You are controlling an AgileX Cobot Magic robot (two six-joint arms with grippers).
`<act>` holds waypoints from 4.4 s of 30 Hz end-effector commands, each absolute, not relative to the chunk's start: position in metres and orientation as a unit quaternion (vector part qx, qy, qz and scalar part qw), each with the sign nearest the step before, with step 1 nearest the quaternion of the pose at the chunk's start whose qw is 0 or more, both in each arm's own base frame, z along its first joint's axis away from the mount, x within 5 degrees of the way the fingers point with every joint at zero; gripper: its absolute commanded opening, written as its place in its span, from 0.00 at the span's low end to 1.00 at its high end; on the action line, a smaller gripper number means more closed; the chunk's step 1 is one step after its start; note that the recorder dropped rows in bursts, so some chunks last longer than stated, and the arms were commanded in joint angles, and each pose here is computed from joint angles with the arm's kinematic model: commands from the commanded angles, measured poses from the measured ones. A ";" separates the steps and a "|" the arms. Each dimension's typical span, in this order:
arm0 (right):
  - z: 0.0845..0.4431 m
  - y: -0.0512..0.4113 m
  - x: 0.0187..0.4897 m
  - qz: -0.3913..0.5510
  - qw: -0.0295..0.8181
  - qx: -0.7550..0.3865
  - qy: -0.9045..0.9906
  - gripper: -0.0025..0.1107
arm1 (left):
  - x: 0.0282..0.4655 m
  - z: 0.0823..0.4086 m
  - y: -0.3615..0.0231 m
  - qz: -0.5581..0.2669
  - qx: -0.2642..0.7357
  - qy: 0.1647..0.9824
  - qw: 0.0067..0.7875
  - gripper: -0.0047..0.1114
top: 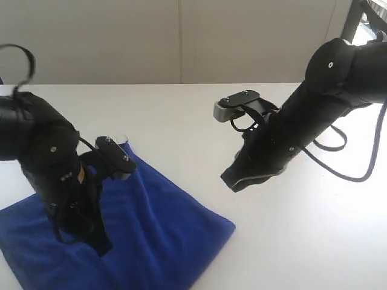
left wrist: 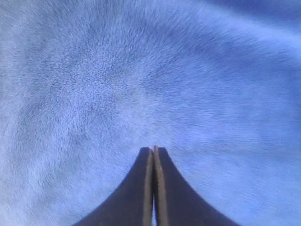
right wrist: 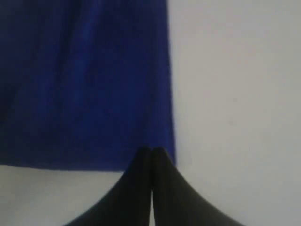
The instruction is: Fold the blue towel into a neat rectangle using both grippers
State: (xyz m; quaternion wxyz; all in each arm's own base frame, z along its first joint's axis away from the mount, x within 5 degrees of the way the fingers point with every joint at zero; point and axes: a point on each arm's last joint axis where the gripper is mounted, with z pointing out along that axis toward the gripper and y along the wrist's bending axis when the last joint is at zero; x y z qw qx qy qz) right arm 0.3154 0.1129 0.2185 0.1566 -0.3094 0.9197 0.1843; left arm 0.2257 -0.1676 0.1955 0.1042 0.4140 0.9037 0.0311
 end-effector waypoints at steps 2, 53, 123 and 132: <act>0.208 0.147 0.319 0.266 0.191 -0.349 0.878 0.02 | 0.198 0.193 -0.159 -0.042 0.360 0.924 0.124 0.04; 0.169 0.202 0.388 0.190 0.236 -0.345 0.889 0.02 | 0.186 0.174 -0.127 -0.094 0.280 0.920 0.258 0.04; 0.256 0.167 0.339 0.110 0.216 -0.381 0.892 0.02 | 0.297 0.121 -0.111 -0.033 0.248 0.943 0.219 0.04; 0.243 0.152 0.316 0.090 0.210 -0.361 0.904 0.02 | 0.321 0.105 -0.193 -0.043 0.391 0.900 0.187 0.04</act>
